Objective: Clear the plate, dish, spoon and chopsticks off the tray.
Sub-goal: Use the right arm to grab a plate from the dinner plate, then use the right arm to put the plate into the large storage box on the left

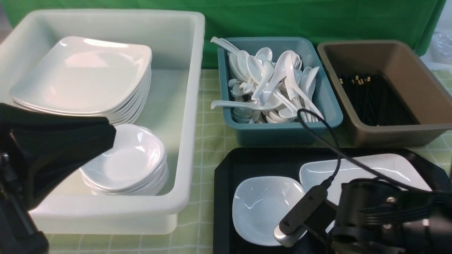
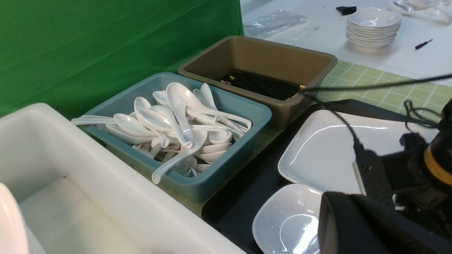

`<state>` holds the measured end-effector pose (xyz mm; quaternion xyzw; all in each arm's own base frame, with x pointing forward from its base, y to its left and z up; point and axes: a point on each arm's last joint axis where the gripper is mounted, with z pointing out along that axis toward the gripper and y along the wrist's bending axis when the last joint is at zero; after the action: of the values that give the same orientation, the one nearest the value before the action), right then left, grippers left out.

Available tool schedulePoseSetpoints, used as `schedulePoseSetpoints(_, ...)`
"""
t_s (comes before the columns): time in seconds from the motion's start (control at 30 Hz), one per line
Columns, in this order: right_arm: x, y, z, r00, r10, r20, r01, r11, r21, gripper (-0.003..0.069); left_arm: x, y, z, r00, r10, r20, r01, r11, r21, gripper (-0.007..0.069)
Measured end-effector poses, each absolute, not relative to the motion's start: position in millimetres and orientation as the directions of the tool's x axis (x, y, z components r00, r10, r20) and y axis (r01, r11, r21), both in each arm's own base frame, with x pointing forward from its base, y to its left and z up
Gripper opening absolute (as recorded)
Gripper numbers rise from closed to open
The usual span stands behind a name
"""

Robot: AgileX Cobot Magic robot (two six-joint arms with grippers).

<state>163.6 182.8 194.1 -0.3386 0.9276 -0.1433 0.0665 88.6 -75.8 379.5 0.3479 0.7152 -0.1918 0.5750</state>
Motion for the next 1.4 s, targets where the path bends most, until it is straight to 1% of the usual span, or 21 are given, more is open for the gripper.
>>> schedulePoseSetpoints(0.07,158,178,224,-0.764,-0.640,-0.088,-0.590,0.746,-0.309,0.0124,89,-76,379,-0.097,0.278,-0.956,0.719,0.684,0.126,0.0020)
schedulePoseSetpoints(0.13,155,172,251,-0.768,-0.623,-0.149,-0.565,0.769,-0.300,0.0088,89,-76,380,-0.096,0.277,-0.956,0.718,0.685,0.126,0.0020)
schedulePoseSetpoints(0.17,154,171,257,-0.769,-0.618,-0.163,-0.560,0.774,-0.297,0.0083,89,-76,380,-0.096,0.277,-0.956,0.718,0.685,0.126,0.0020)
schedulePoseSetpoints(0.2,151,166,276,-0.771,-0.602,-0.208,-0.541,0.791,-0.285,0.0066,89,-76,380,-0.096,0.276,-0.956,0.718,0.685,0.126,0.0020)
schedulePoseSetpoints(0.23,150,163,286,-0.772,-0.592,-0.231,-0.531,0.800,-0.279,0.0059,89,-76,380,-0.096,0.276,-0.956,0.718,0.685,0.126,0.0020)
schedulePoseSetpoints(0.37,146,158,310,-0.773,-0.573,-0.271,-0.514,0.817,-0.262,0.0057,89,-76,380,-0.093,0.273,-0.957,0.715,0.687,0.127,0.0020)
schedulePoseSetpoints(0.5,148,160,332,-0.739,-0.584,-0.335,-0.530,0.812,-0.246,0.0057,89,-75,380,-0.085,0.280,-0.956,0.710,0.690,0.139,0.0020)
schedulePoseSetpoints(0.6,148,162,341,-0.724,-0.586,-0.363,-0.537,0.810,-0.235,0.0056,90,-75,380,-0.081,0.289,-0.954,0.708,0.691,0.149,0.0020)
schedulePoseSetpoints(0.73,147,169,367,-0.688,-0.586,-0.428,-0.572,0.801,-0.177,0.0055,90,-72,380,-0.086,0.294,-0.952,0.691,0.706,0.156,0.0020)
schedulePoseSetpoints(0.77,146,169,369,-0.684,-0.587,-0.432,-0.576,0.799,-0.174,0.0055,90,-72,380,-0.086,0.299,-0.950,0.688,0.708,0.161,0.0020)
schedulePoseSetpoints(0.8,144,175,381,-0.656,-0.594,-0.465,-0.598,0.785,-0.159,0.0055,90,-68,380,-0.094,0.302,-0.949,0.666,0.728,0.166,0.0020)
schedulePoseSetpoints(0.9,143,188,403,-0.569,-0.640,-0.516,-0.660,0.730,-0.177,0.0055,85,-57,384,-0.109,0.302,-0.947,0.601,0.779,0.179,0.0020)
schedulePoseSetpoints(0.97,151,205,415,-0.480,-0.700,-0.528,-0.715,0.661,-0.227,0.0055,79,-45,387,-0.118,0.300,-0.947,0.536,0.822,0.194,0.0020)
schedulePoseSetpoints(1.03,157,217,422,-0.418,-0.732,-0.538,-0.743,0.616,-0.260,0.0055,73,-37,388,-0.129,0.301,-0.945,0.490,0.847,0.203,0.0020)
schedulePoseSetpoints(1.1,170,240,434,-0.294,-0.773,-0.563,-0.780,0.534,-0.326,0.0055,62,-22,389,-0.145,0.280,-0.949,0.419,0.886,0.197,0.0020)
schedulePoseSetpoints(1.13,177,251,435,-0.250,-0.789,-0.560,-0.791,0.501,-0.352,0.0055,57,-18,389,-0.152,0.275,-0.949,0.397,0.897,0.196,0.0020)
schedulePoseSetpoints(1.17,180,258,440,-0.202,-0.796,-0.570,-0.796,0.472,-0.378,0.0055,53,-13,388,-0.158,0.270,-0.950,0.376,0.906,0.194,0.0020)
schedulePoseSetpoints(1.23,196,287,445,-0.065,-0.812,-0.580,-0.801,0.389,-0.455,0.0055,39,0,386,-0.171,0.249,-0.953,0.325,0.928,0.184,0.0020)
schedulePoseSetpoints(1.27,199,292,446,-0.043,-0.814,-0.580,-0.799,0.376,-0.469,0.0055,37,2,386,-0.171,0.245,-0.954,0.317,0.931,0.182,0.0020)
schedulePoseSetpoints(1.33,210,314,446,0.047,-0.809,-0.586,-0.791,0.329,-0.517,0.0055,29,9,384,-0.177,0.228,-0.957,0.291,0.941,0.170,0.0020)
schedulePoseSetpoints(1.4,221,336,442,0.147,-0.806,-0.574,-0.776,0.266,-0.572,0.0055,19,16,382,-0.174,0.199,-0.964,0.272,0.951,0.147,0.0020)
